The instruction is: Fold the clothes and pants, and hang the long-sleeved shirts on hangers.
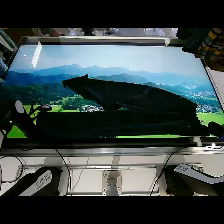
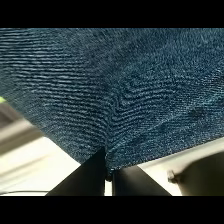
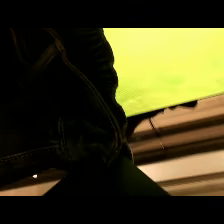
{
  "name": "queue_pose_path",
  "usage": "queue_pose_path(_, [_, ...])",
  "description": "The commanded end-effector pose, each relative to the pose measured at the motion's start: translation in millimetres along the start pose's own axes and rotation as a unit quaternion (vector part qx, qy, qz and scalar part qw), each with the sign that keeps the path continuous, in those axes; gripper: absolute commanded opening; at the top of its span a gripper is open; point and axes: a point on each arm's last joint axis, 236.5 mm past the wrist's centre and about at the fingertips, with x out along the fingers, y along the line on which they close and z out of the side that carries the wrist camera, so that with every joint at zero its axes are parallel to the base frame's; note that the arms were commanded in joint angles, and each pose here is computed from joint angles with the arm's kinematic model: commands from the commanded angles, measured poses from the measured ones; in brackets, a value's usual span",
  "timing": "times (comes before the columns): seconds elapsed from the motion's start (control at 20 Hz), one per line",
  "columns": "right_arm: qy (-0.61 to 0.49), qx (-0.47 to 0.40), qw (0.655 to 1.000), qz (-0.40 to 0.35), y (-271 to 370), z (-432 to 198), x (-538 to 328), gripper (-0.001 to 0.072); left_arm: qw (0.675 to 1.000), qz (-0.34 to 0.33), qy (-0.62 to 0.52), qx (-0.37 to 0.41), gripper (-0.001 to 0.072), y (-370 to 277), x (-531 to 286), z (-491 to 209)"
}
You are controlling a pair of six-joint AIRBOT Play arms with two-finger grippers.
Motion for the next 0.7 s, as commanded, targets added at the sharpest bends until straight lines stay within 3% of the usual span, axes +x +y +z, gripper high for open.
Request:
queue_pose_path(0.0, [0.057,-0.002,0.998,-0.015,-7,-30,1,0.0135,0.999,-0.003,0.048,0.016,0.0041,-7,19,-25])
queue_pose_path(0.05, [0.071,0.004,0.997,-0.025,-12,-37,0,0.0221,0.998,-0.005,0.054,0.024,0.01,-7,20,-28])
queue_pose_path(0.1, [0.079,0.011,0.996,-0.037,-17,-41,-1,0.0237,0.998,-0.001,0.058,0.027,0.0164,-5,20,-29])
queue_pose_path(0.2, [0.095,0.027,0.993,-0.059,-26,-49,-4,0.0366,0.998,-0.001,0.063,0.028,0.0171,-4,20,-31])
queue_pose_path(0.25, [0.103,0.034,0.991,-0.073,-33,-52,-6,0.0391,0.997,0.001,0.066,0.029,0.0172,-3,21,-32])
queue_pose_path(0.45, [0.071,0.049,0.991,-0.102,-46,-32,-23,0.039,0.998,0.028,0.054,0.026,0.0173,11,13,-26])
queue_pose_path(0.55, [0.035,0.06,0.992,-0.107,-49,-10,-36,0.039,0.998,0.059,-0.001,-0.021,0.0172,30,-6,1])
queue_pose_path(0.6, [0.012,0.067,0.991,-0.113,-51,3,-47,0.039,0.995,0.071,-0.029,-0.056,0.0186,42,-20,17])
queue_pose_path(0.65, [-0.015,0.085,0.989,-0.124,-56,18,-62,0.039,0.992,0.075,-0.055,-0.081,0.0274,50,-35,35])
